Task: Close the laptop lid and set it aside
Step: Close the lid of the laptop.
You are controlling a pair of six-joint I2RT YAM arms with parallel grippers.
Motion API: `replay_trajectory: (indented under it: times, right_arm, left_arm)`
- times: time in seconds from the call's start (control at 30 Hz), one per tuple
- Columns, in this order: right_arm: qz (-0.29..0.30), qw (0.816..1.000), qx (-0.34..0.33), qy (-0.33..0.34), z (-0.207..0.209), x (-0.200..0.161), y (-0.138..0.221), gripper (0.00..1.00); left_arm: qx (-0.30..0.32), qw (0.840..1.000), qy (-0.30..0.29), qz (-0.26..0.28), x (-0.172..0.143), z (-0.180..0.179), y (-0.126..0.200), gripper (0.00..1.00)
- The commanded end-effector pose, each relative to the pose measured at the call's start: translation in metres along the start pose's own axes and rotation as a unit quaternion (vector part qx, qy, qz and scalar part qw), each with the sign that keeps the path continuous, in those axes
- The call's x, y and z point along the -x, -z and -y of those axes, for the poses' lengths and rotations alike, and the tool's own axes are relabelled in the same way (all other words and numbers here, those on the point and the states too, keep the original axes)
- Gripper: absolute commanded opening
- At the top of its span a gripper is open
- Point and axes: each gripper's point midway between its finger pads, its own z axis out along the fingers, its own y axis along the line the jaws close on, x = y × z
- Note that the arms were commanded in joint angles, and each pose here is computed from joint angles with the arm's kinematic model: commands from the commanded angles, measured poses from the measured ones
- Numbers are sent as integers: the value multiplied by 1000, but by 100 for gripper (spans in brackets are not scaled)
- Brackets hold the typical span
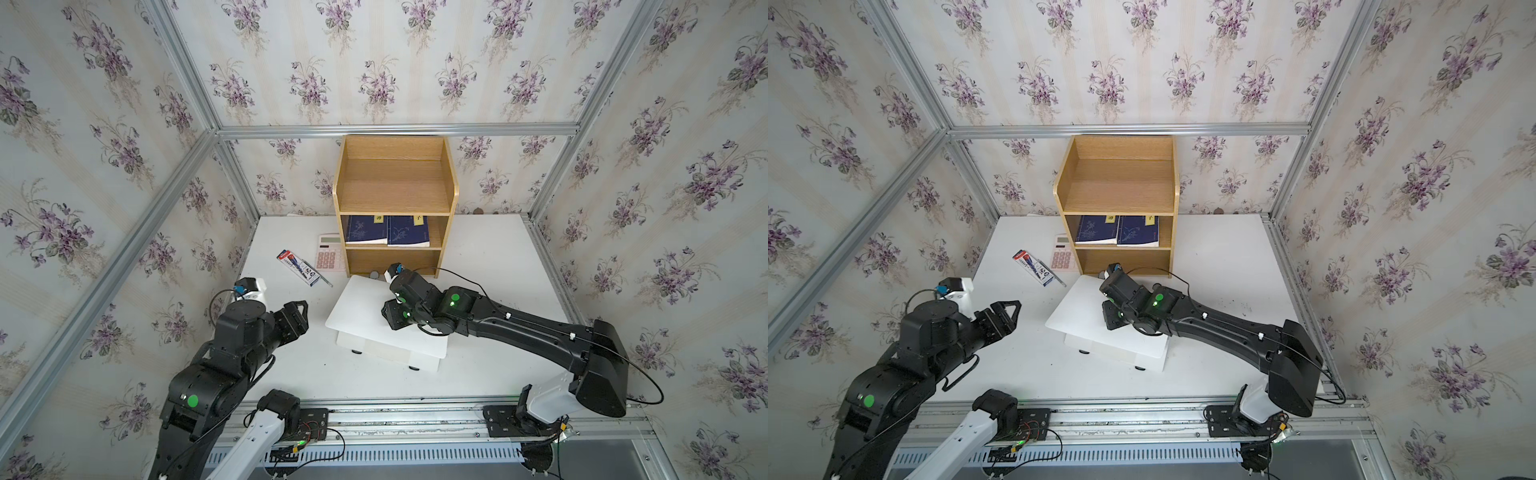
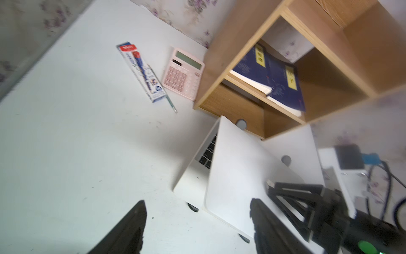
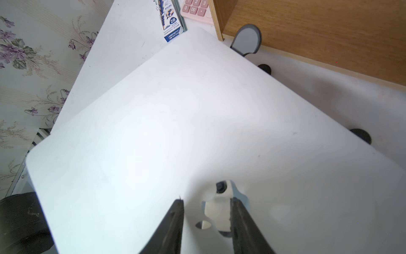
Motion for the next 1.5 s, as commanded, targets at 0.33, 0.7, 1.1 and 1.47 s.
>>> replay_trajectory:
  times: [0.33, 0.7, 1.1, 1.47]
  right_arm:
    - [1, 999, 28, -14, 8, -33, -44, 38]
    - [14, 1000, 5, -3, 22, -38, -53, 39]
    - [56, 997, 54, 18, 9, -28, -34, 40]
    - [205, 978, 47, 5, 45, -10, 77, 90]
  left_arm:
    - [-126, 984, 16, -123, -51, 36, -86, 72]
    - [-97, 977, 43, -184, -93, 16, -133, 73]
    - [-23, 979, 41, -197, -110, -15, -164, 72]
    - [10, 991, -27, -134, -74, -18, -167, 80]
